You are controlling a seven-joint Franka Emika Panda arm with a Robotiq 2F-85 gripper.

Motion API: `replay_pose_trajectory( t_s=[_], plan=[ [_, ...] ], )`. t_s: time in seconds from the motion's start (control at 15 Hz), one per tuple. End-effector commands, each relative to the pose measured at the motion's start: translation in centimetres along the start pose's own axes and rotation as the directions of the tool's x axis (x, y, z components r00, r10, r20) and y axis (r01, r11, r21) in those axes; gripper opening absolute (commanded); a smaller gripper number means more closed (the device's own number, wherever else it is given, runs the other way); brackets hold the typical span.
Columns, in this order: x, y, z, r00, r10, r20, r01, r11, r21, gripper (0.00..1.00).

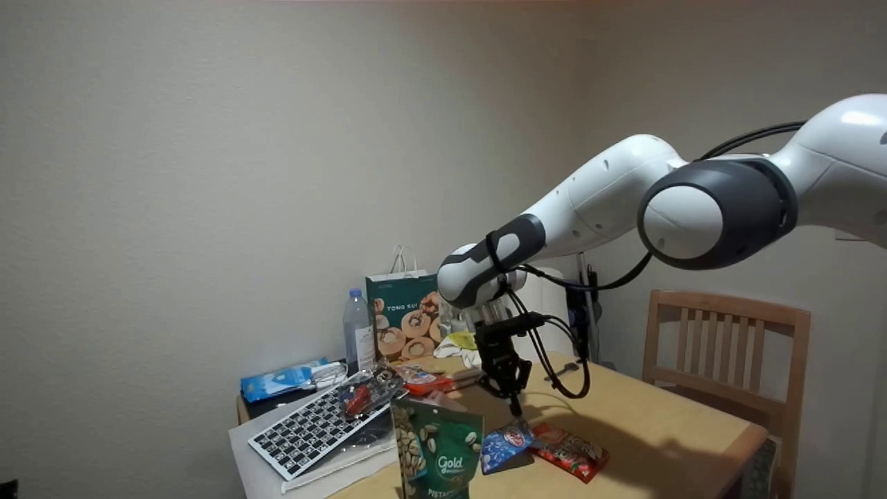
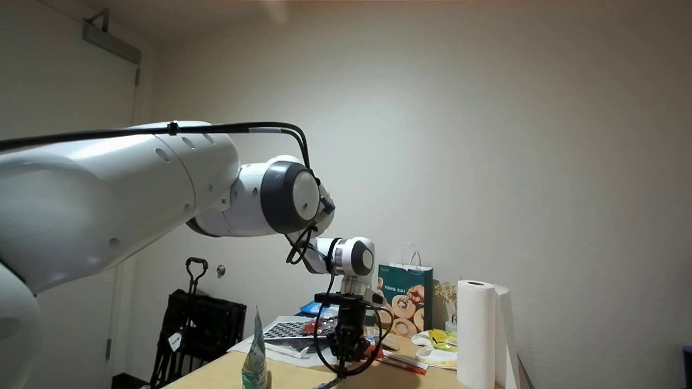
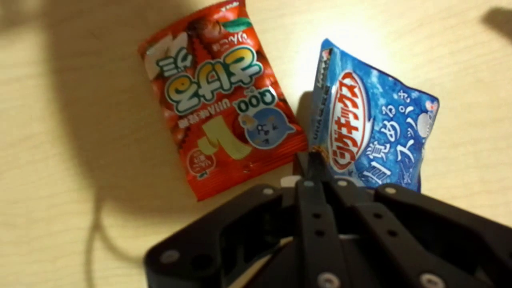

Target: Move the blue pack

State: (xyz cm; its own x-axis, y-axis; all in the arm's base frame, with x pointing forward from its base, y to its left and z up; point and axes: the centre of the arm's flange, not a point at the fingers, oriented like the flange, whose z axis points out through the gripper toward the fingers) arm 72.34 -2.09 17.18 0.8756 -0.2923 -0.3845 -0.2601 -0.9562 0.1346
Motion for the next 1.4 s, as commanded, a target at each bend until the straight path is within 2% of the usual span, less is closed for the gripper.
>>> replay_pose_trajectory(
  t_s=[0.0, 0.27, 0.4, 0.53, 0.67, 0.8, 0.87, 0.93, 1.07, 1.13, 1.27, 1.33],
  plan=[
    [-5.3, 2.5, 0.3, 0.992, 0.101, 0.082, -0.099, 0.995, -0.026, 0.02],
    [-7.8, 6.0, 2.0, 0.957, 0.231, 0.178, -0.228, 0.973, -0.038, 0.02],
    [-8.5, 8.8, 2.5, 0.934, 0.306, 0.183, -0.304, 0.952, -0.039, 0.02],
    [-8.5, 10.9, 2.4, 0.916, 0.367, 0.164, -0.371, 0.929, -0.005, 0.01],
    [-8.1, 12.0, 1.9, 0.911, 0.391, 0.128, -0.399, 0.916, 0.041, 0.02],
    [-7.3, 11.8, 1.4, 0.922, 0.376, 0.088, -0.382, 0.921, 0.072, 0.02],
    [-7.1, 11.3, 1.2, 0.927, 0.366, 0.080, -0.371, 0.927, 0.051, 0.21],
    [-5.6, 12.0, 1.3, 0.928, 0.361, 0.094, -0.366, 0.930, 0.034, 0.04],
    [-5.7, 11.4, 1.1, 0.932, 0.352, 0.090, -0.357, 0.934, 0.035, 0.16],
    [-5.7, 11.1, 1.1, 0.933, 0.349, 0.088, -0.353, 0.935, 0.035, 0.46],
    [-6.1, 9.5, 1.2, 0.944, 0.306, 0.127, -0.312, 0.949, 0.036, 0.48],
    [-6.3, 8.8, 1.4, 0.946, 0.292, 0.141, -0.299, 0.954, 0.028, 0.52]
  ],
)
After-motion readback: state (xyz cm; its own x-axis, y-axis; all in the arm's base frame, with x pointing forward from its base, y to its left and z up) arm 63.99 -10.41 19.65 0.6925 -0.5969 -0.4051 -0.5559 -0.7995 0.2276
